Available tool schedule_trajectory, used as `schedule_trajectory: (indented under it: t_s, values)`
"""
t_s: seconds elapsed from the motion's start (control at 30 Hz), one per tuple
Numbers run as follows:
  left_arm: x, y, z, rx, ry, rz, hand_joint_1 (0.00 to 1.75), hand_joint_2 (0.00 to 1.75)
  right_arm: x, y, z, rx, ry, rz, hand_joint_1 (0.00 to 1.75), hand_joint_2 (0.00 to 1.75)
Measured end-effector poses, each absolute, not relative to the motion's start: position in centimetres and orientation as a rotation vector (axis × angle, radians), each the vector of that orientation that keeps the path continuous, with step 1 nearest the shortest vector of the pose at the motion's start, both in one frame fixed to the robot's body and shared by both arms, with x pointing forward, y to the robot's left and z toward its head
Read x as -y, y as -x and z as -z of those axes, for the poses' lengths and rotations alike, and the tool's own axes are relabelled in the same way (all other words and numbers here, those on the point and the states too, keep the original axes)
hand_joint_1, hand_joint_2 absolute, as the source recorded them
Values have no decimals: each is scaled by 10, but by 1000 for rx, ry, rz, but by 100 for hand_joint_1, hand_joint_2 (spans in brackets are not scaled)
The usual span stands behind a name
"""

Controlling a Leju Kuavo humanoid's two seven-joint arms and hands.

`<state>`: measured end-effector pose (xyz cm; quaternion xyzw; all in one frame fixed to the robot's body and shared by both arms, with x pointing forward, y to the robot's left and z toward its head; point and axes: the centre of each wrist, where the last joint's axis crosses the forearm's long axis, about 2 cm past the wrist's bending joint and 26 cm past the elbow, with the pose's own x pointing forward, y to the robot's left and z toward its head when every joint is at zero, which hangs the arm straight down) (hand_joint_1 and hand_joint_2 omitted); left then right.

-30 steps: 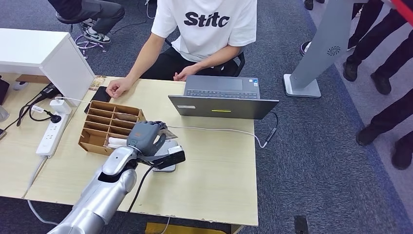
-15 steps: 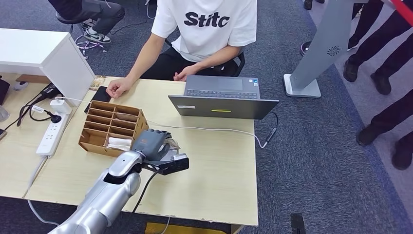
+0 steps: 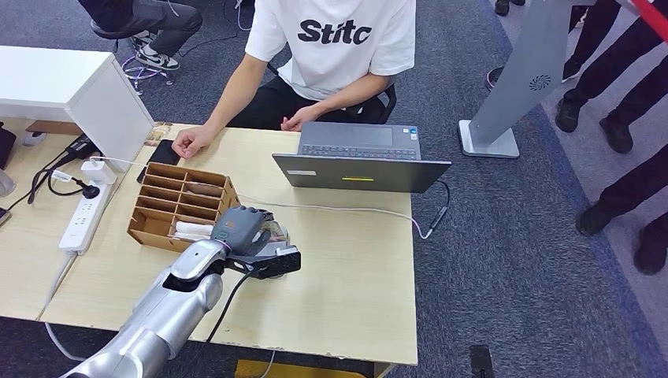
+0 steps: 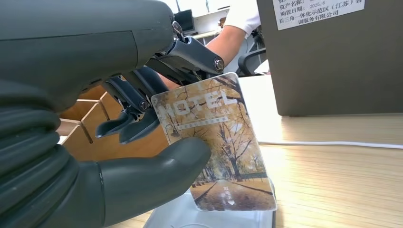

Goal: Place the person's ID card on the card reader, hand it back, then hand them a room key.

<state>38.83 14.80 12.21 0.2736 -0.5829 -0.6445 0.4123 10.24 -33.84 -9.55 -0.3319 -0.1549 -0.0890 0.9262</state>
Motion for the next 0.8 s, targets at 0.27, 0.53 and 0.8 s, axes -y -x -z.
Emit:
schedule_trajectory:
  t_s: [0.27,0.53,0.8]
  values:
    - [-152,-391,-124,1477,-735,1594,175,175,338,-102,96,317,681,182,0,175]
    - [-158,-400,-136,1509,-819,1560,175,175,338,-101,96,317,681,182,0,175]
    - [-162,-414,-165,1608,-899,1495,175,175,338,-98,97,320,682,182,0,175]
